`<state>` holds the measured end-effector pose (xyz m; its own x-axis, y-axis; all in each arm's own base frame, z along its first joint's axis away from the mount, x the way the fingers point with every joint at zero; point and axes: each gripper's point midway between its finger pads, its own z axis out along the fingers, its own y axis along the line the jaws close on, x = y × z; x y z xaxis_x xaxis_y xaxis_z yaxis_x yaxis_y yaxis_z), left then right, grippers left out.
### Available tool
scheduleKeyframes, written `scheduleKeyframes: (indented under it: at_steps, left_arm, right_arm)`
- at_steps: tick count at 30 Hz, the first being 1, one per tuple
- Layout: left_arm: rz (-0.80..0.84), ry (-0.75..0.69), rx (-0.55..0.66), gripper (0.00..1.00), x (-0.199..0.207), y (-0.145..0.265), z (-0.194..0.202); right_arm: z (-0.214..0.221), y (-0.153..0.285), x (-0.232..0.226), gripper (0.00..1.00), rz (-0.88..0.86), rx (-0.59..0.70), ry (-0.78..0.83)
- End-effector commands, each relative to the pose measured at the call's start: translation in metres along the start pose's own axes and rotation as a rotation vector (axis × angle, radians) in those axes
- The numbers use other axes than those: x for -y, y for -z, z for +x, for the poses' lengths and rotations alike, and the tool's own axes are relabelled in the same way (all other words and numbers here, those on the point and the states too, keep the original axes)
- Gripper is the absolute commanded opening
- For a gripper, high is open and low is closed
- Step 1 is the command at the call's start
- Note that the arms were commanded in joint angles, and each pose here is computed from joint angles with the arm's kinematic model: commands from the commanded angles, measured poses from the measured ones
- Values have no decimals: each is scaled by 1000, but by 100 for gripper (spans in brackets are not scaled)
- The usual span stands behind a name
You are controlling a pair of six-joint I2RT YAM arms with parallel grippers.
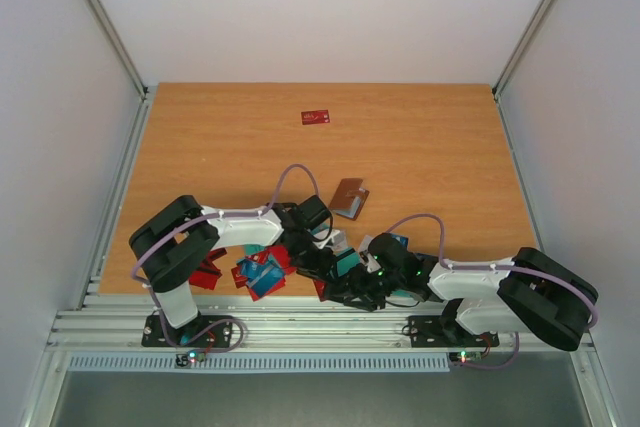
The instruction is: Put the credit cards into the card holder
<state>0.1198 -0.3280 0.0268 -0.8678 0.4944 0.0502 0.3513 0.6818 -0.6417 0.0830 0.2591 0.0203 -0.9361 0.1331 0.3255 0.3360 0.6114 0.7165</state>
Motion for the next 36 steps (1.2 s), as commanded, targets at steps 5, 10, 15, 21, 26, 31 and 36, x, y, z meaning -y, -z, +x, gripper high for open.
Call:
scheduleKeyframes:
  at_steps: [5, 10, 15, 21, 26, 31, 36]
  left_arm:
    - [46, 22, -17, 44, -1, -15, 6]
    - [54, 40, -27, 44, -5, -19, 10]
    - [69, 52, -32, 44, -6, -21, 13]
    - [80, 62, -35, 44, -6, -22, 16]
    - [87, 56, -23, 44, -2, -17, 16]
    - [84, 39, 13, 44, 6, -4, 12]
    - [79, 18, 87, 49, 20, 24, 1]
  right_arm:
    - [-5, -3, 8, 44, 27, 35, -11]
    - [-5, -5, 8, 41, 30, 42, -3]
    - [-6, -5, 6, 37, 18, 49, 9]
    - [-7, -1, 1, 29, 9, 68, 24]
    - [-6, 3, 1, 19, 20, 75, 20]
    - [-2, 6, -1, 11, 56, 58, 13]
    - [4, 18, -2, 1, 121, 59, 1]
